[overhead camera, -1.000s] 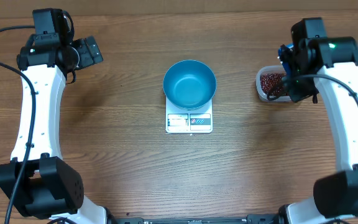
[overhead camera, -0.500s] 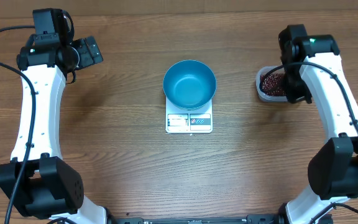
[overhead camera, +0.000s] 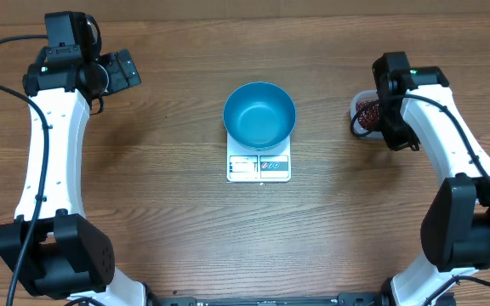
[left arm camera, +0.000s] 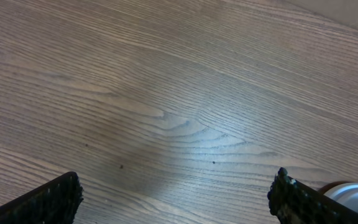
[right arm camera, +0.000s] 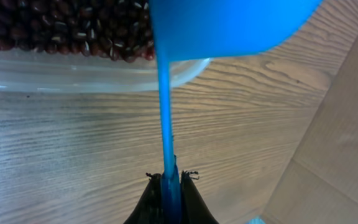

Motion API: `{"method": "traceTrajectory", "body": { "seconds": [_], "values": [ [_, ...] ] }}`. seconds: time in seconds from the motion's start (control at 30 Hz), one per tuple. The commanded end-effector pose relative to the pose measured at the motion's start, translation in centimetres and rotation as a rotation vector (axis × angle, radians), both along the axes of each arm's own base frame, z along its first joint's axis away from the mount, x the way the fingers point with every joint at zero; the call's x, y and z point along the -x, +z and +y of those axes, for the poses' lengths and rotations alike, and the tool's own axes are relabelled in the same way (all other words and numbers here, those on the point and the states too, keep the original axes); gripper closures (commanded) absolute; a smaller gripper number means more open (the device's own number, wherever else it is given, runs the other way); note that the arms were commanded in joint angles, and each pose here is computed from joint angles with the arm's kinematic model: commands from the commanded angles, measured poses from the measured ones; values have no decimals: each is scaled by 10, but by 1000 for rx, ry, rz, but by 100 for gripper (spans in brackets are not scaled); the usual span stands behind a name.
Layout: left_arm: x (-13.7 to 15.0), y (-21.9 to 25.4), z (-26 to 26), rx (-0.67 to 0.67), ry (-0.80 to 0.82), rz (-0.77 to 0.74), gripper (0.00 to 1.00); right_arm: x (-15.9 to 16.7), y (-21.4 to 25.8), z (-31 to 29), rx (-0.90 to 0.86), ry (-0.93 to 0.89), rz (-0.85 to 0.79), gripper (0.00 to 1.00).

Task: Scoop item into bowl and weigh 150g on scale

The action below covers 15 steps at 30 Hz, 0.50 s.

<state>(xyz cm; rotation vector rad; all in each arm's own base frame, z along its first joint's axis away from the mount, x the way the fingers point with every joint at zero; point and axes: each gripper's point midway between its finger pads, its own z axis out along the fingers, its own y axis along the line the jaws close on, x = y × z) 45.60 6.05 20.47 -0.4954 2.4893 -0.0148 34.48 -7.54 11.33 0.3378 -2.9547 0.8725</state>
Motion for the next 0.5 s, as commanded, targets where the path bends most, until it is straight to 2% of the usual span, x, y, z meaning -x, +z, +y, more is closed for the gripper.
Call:
{"method": "traceTrajectory", "body": {
  "seconds": [0.0, 0.23, 0.47],
  "values": [
    [-3, -1, -2, 8, -4, -1, 0, 1, -13, -2, 17, 20, 27, 96],
    [-3, -1, -2, 8, -4, -1, 0, 11, -26, 0, -1, 23, 63, 96],
    [-3, -1, -2, 8, -4, -1, 0, 14, -39, 23, -153, 59, 93, 96]
  ]
}}
